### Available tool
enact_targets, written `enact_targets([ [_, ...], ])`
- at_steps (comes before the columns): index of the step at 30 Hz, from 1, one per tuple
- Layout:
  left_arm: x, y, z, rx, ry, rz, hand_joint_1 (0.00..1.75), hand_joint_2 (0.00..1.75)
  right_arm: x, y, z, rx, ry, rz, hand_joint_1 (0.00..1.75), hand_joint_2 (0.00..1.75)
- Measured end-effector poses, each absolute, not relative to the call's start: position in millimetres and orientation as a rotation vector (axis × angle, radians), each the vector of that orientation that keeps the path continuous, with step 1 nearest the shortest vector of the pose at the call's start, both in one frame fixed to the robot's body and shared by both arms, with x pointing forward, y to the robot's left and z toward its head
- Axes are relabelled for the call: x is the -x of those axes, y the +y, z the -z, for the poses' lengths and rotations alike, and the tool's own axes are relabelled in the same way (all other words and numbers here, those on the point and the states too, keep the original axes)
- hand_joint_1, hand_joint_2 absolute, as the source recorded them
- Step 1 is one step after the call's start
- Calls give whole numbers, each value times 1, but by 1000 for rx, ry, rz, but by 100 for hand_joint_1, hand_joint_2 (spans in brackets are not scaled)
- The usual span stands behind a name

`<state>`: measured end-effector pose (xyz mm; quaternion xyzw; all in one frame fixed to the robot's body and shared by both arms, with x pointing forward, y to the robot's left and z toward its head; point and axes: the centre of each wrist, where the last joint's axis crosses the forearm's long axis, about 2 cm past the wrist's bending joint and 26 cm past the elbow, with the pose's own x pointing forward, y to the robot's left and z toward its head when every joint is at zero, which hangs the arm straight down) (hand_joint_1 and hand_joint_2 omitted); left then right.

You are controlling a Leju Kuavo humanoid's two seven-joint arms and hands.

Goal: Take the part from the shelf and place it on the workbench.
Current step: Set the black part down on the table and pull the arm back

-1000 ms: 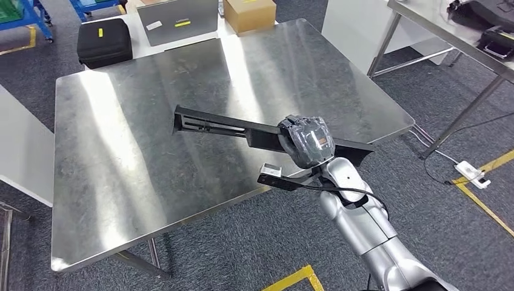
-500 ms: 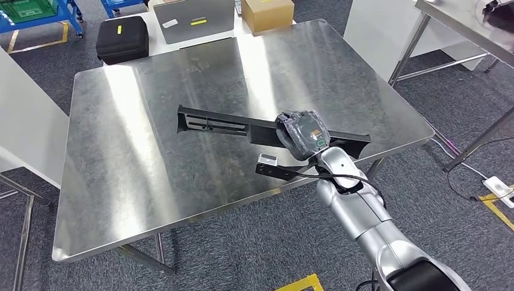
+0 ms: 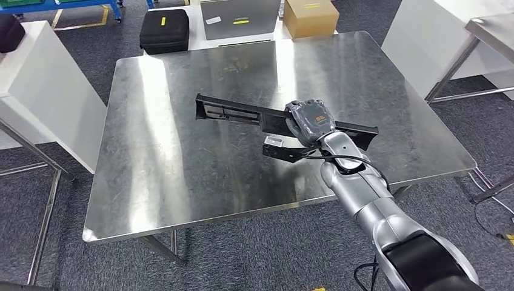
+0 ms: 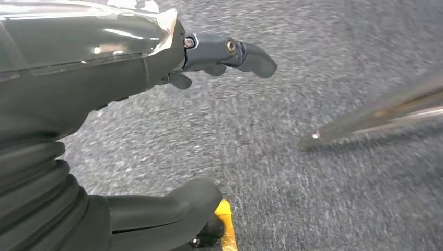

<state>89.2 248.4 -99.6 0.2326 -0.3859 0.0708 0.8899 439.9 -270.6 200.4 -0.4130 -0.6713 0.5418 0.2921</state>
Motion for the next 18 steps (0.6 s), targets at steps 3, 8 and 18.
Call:
enact_targets([
  [3,-88,247,100,-485,-800,-142,0,175,-444,-272,-201,1111,-1765,-1451,168,175],
  [8,-86,248,100,-491,-792,-134,0,175,-449,-268,-201,1120,-1735,-1450,168,175],
  [18,-87,248,100,-494,-788,-119,0,175,-459,-271,-208,1141,-1675,-1394,168,175],
])
